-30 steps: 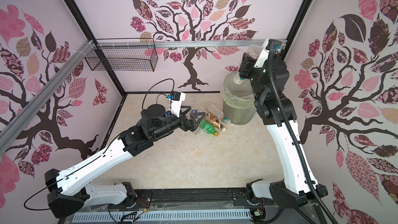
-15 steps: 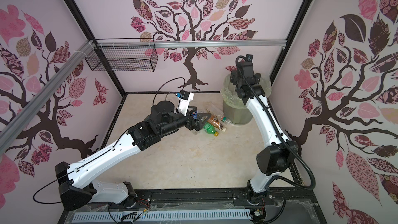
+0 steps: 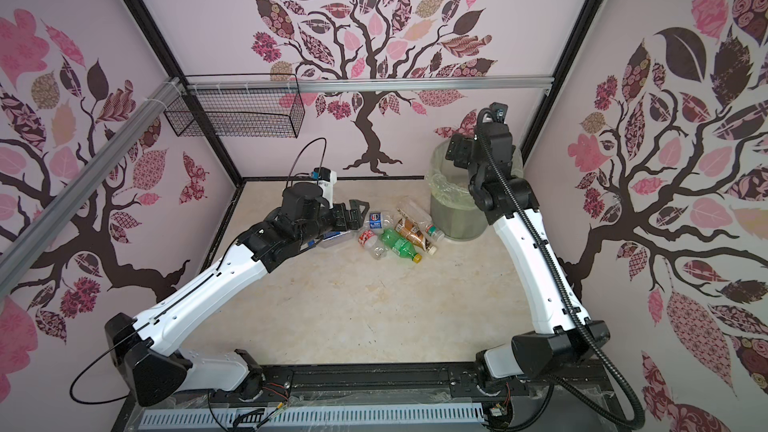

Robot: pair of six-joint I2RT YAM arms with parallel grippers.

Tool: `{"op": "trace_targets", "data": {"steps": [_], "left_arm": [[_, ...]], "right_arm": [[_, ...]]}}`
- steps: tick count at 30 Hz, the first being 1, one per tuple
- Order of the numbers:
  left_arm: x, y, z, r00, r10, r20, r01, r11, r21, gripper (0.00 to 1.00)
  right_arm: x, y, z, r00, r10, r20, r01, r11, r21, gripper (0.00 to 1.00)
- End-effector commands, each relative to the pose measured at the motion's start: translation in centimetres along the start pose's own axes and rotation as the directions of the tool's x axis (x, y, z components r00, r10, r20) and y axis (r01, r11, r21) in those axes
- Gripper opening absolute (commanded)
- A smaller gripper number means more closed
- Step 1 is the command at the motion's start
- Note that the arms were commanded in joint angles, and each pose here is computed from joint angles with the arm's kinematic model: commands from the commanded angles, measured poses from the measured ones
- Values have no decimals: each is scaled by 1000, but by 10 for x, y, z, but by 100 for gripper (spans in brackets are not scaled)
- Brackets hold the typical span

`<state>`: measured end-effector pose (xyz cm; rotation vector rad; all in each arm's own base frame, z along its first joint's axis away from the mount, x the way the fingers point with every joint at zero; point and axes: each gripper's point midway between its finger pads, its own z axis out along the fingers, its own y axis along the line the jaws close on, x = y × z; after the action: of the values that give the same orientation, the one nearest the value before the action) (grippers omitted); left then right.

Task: Throw the plastic bottles in the bin
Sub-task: 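Carry the bottle over the bin with right gripper and release while left gripper opens, then lower left gripper onto the red-labelled Coca-Cola bottle and close while right gripper returns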

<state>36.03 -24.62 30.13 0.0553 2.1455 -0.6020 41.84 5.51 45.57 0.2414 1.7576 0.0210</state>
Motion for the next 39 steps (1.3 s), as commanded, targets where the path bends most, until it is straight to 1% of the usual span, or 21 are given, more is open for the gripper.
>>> {"op": "trace_targets", "data": {"steps": [1, 3, 5, 7, 10, 12, 15, 17, 21, 24, 26, 30, 35, 39], "left_arm": [[17, 58, 15, 988, -120, -99, 100, 978, -184, 98], [22, 84, 24, 975, -185, -127, 152, 960, -233, 98], [26, 103, 32, 966, -212, -149, 167, 949, -267, 98], [32, 112, 43, 956, -227, -186, 174, 949, -264, 98], [46, 111, 63, 942, -217, -254, 159, 960, -230, 98], [59, 104, 78, 919, -247, -308, 194, 962, -192, 98], [76, 95, 97, 882, -304, -361, 256, 951, -176, 98], [83, 81, 107, 877, -303, -373, 262, 952, -156, 98], [100, 52, 131, 858, -304, -414, 272, 953, -135, 98], [114, 43, 149, 841, -313, -441, 277, 950, -145, 98], [120, 39, 158, 830, -328, -450, 294, 945, -147, 98], [129, 35, 171, 820, -334, -466, 299, 943, -150, 98], [147, 42, 183, 816, -314, -485, 249, 949, -195, 97], [159, 50, 188, 811, -302, -501, 213, 950, -228, 92]], "right_arm": [[38, 48, -11, 997, -28, -72, 18, 991, -135, 99], [68, 76, -15, 991, -55, -122, 28, 977, -212, 99], [97, 98, -18, 982, -79, -174, 29, 962, -273, 99], [125, 115, -21, 971, -109, -215, 37, 950, -311, 100], [163, 129, -23, 950, -98, -297, -19, 930, -367, 99], [187, 128, -22, 935, -99, -339, -37, 927, -373, 100], [210, 115, -22, 919, -132, -372, -4, 939, -343, 99], [220, 105, -25, 913, -138, -383, 7, 945, -326, 99], [227, 90, -37, 912, -120, -392, -13, 947, -320, 99], [230, 77, -42, 911, -100, -399, -30, 952, -305, 100], [230, 67, -44, 910, -64, -410, -65, 954, -294, 99], [224, 44, -46, 907, 27, -421, -156, 949, -275, 99], [222, 35, -49, 915, 32, -402, -147, 955, -257, 99], [223, 37, -49, 912, 39, -408, -158, 952, -263, 99]]}}
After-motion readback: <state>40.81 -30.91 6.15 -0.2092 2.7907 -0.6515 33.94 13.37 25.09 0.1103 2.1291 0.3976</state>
